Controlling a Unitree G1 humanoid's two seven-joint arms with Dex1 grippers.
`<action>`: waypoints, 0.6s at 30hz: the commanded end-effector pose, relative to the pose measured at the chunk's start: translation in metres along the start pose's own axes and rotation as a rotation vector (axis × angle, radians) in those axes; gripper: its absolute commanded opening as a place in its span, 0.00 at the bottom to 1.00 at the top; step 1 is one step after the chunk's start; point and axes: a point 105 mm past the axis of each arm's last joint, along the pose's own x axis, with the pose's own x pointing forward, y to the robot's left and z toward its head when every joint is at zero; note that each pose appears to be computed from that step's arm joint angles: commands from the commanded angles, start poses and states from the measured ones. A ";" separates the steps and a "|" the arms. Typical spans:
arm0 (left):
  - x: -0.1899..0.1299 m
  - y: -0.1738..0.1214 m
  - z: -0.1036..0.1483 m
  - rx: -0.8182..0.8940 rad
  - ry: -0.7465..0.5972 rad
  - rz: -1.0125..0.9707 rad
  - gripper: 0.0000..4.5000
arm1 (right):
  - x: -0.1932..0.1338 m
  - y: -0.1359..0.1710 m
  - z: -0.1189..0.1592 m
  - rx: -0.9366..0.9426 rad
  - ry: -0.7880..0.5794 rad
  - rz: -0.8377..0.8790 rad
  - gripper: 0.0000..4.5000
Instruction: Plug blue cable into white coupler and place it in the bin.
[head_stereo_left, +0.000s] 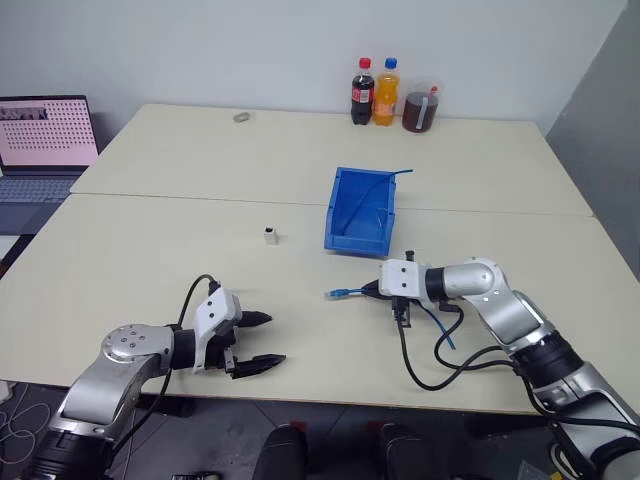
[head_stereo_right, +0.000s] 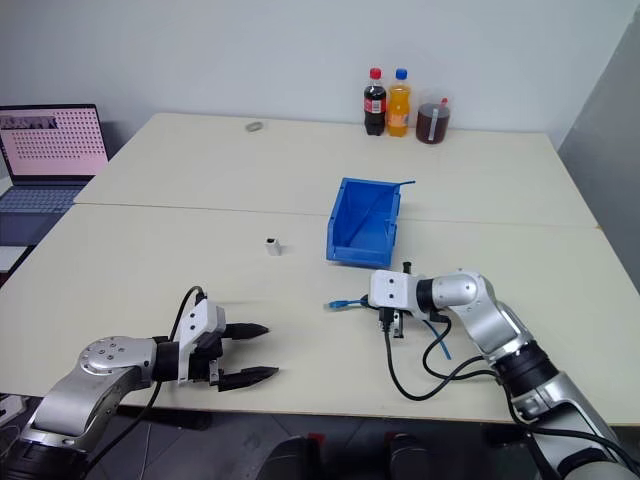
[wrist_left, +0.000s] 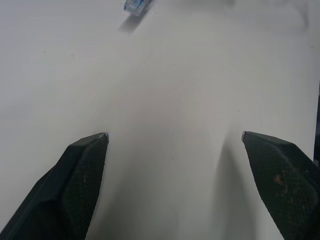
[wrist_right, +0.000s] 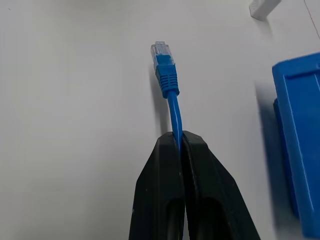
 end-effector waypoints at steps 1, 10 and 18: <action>-0.003 0.005 0.003 0.019 -0.013 0.036 1.00 | 0.001 -0.006 0.006 -0.055 -0.009 -0.008 0.13; 0.009 0.022 0.012 0.043 -0.029 0.064 1.00 | -0.002 0.000 0.015 0.015 -0.038 0.037 0.65; 0.041 0.032 0.023 0.126 -0.023 0.051 1.00 | -0.023 0.010 0.033 0.247 -0.107 0.066 0.99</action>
